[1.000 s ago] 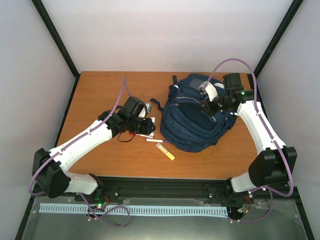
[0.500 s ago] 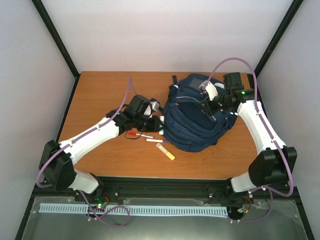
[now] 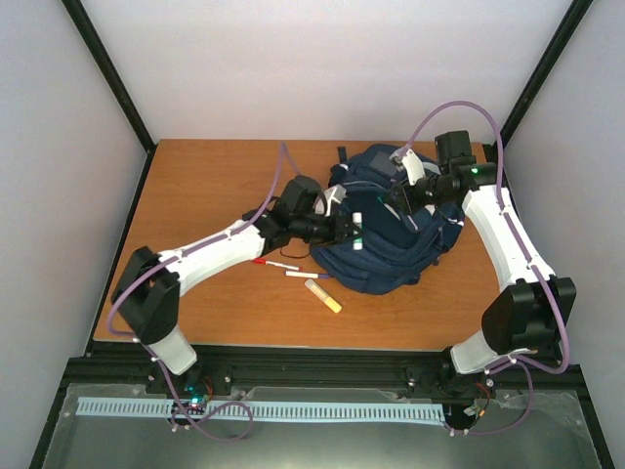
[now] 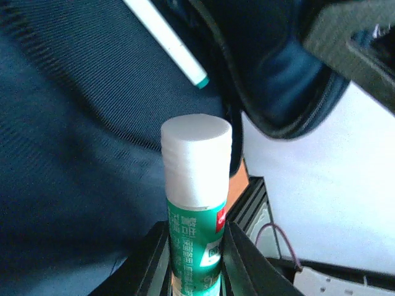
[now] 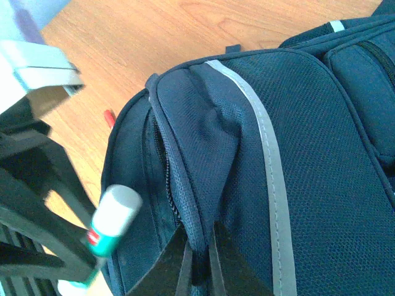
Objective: Pack the student bag
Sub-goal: Place the stationery in the student bag.
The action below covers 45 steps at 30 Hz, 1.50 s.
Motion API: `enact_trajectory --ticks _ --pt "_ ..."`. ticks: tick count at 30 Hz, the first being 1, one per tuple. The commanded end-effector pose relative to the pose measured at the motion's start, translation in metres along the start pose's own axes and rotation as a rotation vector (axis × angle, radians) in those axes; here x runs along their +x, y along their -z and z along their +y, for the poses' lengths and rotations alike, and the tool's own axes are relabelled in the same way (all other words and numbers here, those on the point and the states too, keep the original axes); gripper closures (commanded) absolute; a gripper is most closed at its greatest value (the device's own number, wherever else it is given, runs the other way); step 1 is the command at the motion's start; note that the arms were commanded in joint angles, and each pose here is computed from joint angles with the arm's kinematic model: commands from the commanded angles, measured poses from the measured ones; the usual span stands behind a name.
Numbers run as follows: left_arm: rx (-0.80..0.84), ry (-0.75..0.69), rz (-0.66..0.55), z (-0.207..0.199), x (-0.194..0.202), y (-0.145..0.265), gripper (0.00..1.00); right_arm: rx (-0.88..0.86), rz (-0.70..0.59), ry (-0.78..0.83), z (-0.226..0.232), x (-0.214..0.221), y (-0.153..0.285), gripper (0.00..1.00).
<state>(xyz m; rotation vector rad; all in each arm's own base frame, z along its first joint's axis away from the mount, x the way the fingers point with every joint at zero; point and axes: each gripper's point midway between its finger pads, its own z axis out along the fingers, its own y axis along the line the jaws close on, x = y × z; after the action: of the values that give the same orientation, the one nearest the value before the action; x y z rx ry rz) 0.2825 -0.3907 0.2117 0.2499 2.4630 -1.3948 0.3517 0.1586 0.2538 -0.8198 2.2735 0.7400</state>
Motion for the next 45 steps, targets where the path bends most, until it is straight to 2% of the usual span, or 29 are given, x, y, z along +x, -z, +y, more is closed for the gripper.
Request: enact_trajectory --ticks 1,7,12,13,15,16,24,30,33,37,45 --pt "0.104 0.034 -0.044 -0.038 -0.029 -0.013 0.99 -0.118 -0.173 0.041 0.031 -0.052 0.027 0.97" --pt "-0.018 0.190 -0.151 -0.017 -0.066 -0.036 0.99 -0.170 -0.184 0.025 0.038 -0.056 0.028 0.97" --pt "-0.003 0.278 -0.175 -0.016 -0.088 -0.061 0.96 -0.200 -0.161 -0.004 0.036 -0.048 0.018 0.97" --pt "0.004 0.286 -0.174 -0.017 -0.091 -0.065 0.91 -0.202 -0.157 -0.008 0.036 -0.047 0.017 0.97" --pt "0.004 0.299 -0.172 -0.015 -0.092 -0.070 0.74 -0.185 -0.153 -0.011 0.032 -0.045 0.015 0.97" --pt "0.006 0.297 -0.173 -0.016 -0.093 -0.069 0.68 -0.165 -0.153 -0.009 0.029 -0.046 0.015 0.97" --pt "0.012 0.201 -0.174 -0.034 -0.078 -0.031 0.57 -0.049 -0.150 0.008 0.008 -0.049 0.015 0.97" --pt "-0.071 0.118 -0.125 -0.031 -0.042 0.016 0.49 0.018 -0.138 0.021 -0.016 -0.037 0.016 0.97" --pt "-0.156 0.080 -0.080 -0.010 -0.015 0.034 0.48 0.047 -0.134 0.057 -0.021 -0.029 0.015 0.97" --pt "-0.375 0.059 -0.060 0.047 0.022 0.063 0.47 0.052 -0.091 0.079 -0.025 -0.014 0.007 0.95" --pt "-0.735 0.067 -0.020 0.136 0.065 0.109 0.47 0.004 -0.104 0.116 -0.020 0.015 -0.012 0.97"
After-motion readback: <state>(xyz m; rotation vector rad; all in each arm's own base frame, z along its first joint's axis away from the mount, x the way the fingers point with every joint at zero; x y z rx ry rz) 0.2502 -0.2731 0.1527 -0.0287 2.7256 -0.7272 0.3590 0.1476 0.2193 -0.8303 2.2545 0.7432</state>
